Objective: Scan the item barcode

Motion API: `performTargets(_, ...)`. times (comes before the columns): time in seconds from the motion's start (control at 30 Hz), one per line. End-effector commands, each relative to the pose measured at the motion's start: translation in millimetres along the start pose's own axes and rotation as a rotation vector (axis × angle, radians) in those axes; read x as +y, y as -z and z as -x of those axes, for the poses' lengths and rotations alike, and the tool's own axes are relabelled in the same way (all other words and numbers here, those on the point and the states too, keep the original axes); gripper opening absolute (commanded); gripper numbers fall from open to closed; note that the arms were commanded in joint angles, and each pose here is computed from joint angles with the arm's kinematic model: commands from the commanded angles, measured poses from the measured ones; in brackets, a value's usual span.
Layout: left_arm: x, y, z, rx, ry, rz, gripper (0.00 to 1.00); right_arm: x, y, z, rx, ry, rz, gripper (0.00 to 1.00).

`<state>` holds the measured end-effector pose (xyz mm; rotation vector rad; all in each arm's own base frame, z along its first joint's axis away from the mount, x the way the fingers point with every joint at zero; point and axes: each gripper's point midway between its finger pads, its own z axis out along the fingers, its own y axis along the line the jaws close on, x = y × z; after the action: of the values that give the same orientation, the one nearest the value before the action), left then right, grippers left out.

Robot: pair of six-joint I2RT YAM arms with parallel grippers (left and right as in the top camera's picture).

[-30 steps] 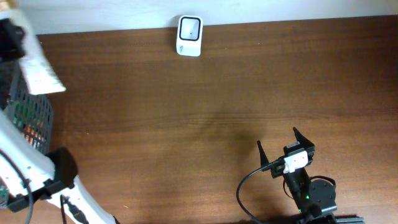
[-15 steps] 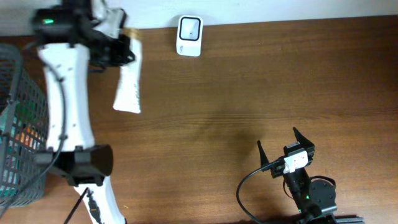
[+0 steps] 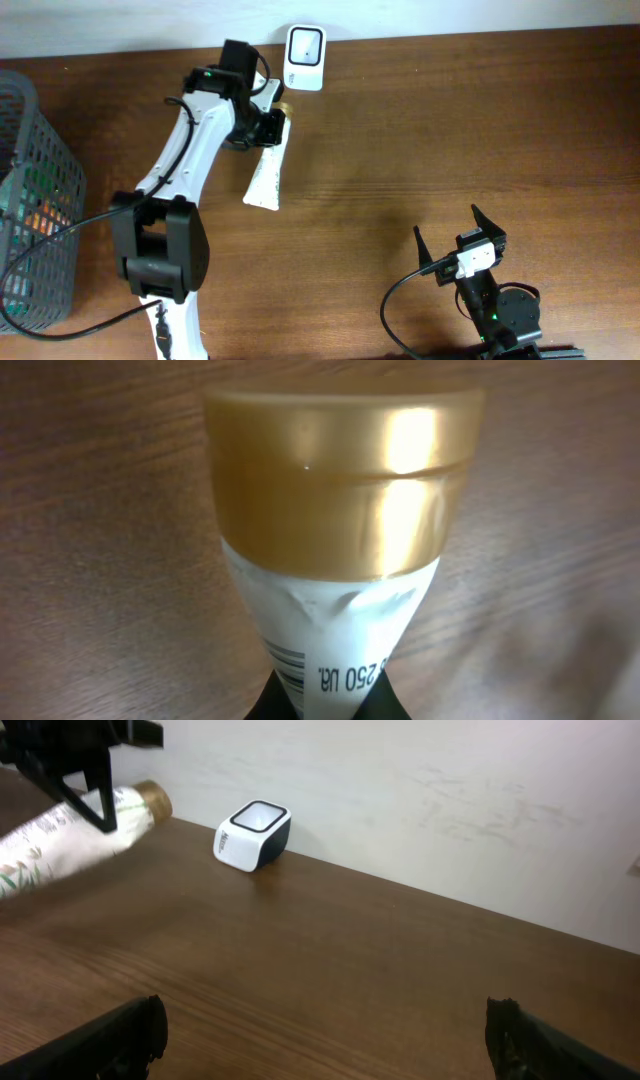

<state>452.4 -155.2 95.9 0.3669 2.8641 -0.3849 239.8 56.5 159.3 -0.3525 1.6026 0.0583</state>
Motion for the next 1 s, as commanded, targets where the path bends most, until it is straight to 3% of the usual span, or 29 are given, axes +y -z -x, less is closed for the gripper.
performTargets(0.0, 1, -6, -6, -0.005, 0.045, 0.045, 0.00, 2, 0, -2, 0.001, 0.000, 0.005, 0.98)
performTargets(0.27, -13, -44, -46, 0.093, 0.167, 0.032, 0.00, 2, 0, -2, 0.001, 0.000, 0.005, 0.98)
performTargets(0.5, -31, -48, -51, 0.104, 0.284, 0.028, 0.00, 2, 0, -2, 0.001, 0.000, 0.005, 0.98)
performTargets(0.53, -33, -49, -51, 0.105, 0.285, 0.028, 0.06, 2, 0, -2, 0.001, 0.000, 0.005, 0.98)
performTargets(0.6, -36, -49, -52, 0.107, 0.277, 0.026, 0.33, 2, 0, -2, 0.001, 0.000, 0.005, 0.98)
performTargets(0.67, -37, -49, -52, 0.107, 0.276, 0.026, 0.66, 2, 0, -2, 0.001, 0.000, 0.005, 0.98)
performTargets(0.7, -37, -49, -52, 0.107, 0.276, 0.026, 0.76, 2, 0, -2, 0.001, 0.000, 0.005, 0.98)
performTargets(0.73, -36, -49, -50, 0.100, 0.275, 0.025, 0.99, 2, 0, -2, 0.001, 0.000, 0.005, 0.98)
performTargets(0.9, -33, -43, -41, 0.076, 0.256, 0.020, 0.99, 2, 0, -2, 0.001, 0.000, 0.005, 0.98)
performTargets(0.97, -22, -22, -21, 0.025, 0.277, 0.020, 0.93, 2, 0, -2, 0.001, 0.000, 0.005, 0.99)
